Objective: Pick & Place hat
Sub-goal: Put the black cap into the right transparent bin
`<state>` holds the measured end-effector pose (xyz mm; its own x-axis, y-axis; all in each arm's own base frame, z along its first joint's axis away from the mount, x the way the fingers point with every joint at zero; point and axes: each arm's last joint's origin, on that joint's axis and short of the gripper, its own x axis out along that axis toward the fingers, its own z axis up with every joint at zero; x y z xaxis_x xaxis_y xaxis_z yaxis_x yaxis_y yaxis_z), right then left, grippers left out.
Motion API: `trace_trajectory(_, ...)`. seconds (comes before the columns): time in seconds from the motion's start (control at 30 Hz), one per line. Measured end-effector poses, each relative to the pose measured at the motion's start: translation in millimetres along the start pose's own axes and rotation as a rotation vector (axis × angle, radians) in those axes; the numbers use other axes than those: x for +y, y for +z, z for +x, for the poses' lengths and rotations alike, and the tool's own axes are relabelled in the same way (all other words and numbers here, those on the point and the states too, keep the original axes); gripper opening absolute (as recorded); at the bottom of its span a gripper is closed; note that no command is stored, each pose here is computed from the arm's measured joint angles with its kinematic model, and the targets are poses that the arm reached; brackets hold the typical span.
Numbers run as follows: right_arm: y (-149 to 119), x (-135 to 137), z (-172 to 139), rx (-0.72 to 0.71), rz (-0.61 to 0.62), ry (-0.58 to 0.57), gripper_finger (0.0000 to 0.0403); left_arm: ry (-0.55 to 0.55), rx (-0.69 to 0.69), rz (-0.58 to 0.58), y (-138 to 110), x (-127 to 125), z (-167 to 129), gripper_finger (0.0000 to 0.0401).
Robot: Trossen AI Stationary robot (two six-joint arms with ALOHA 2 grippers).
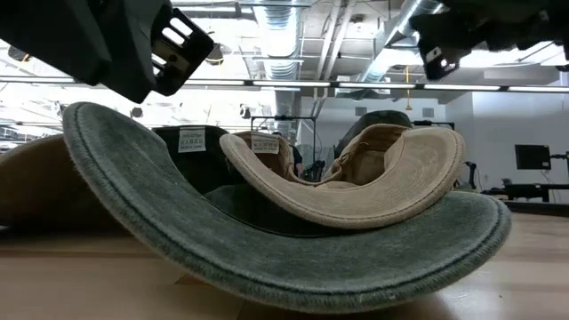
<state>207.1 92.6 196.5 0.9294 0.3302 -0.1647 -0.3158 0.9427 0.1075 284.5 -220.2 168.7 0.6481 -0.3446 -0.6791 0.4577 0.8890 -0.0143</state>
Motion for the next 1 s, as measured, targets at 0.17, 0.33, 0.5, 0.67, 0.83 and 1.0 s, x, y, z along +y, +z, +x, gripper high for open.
trace_trajectory(0.17, -15.2, 9.0, 15.1, 0.01, 0.087, 0.039, 0.0135, 0.006, 0.06, 0.021, -2.8, 1.5, -8.0, 0.0076)
trace_trajectory(0.33, -25.9, 14.8, 25.1, -0.004, 0.088, 0.066, 0.0134, 0.033, 0.19, 0.049, -10.5, 2.6, -25.9, 0.0076)
trace_trajectory(0.5, -24.6, 13.1, 28.5, -0.051, 0.11, 0.066, 0.0133, 0.045, 0.225, 0.126, -13.1, -2.3, -33.9, 0.0076)
trace_trajectory(0.67, -22.5, 10.2, 28.8, -0.071, 0.114, 0.057, 0.0134, 0.072, 0.221, 0.214, -12.6, -1.1, -33.9, 0.0076)
trace_trajectory(0.83, -22.4, 9.1, 28.9, -0.071, 0.115, 0.052, 0.0132, 0.095, 0.216, 0.322, -11.8, -0.4, -33.8, 0.0076)
trace_trajectory(1.0, -22.7, 11.1, 28.7, -0.07, 0.114, 0.057, 0.0133, 0.135, 0.162, 0.412, -5.6, 1.5, -32.6, 0.0076)
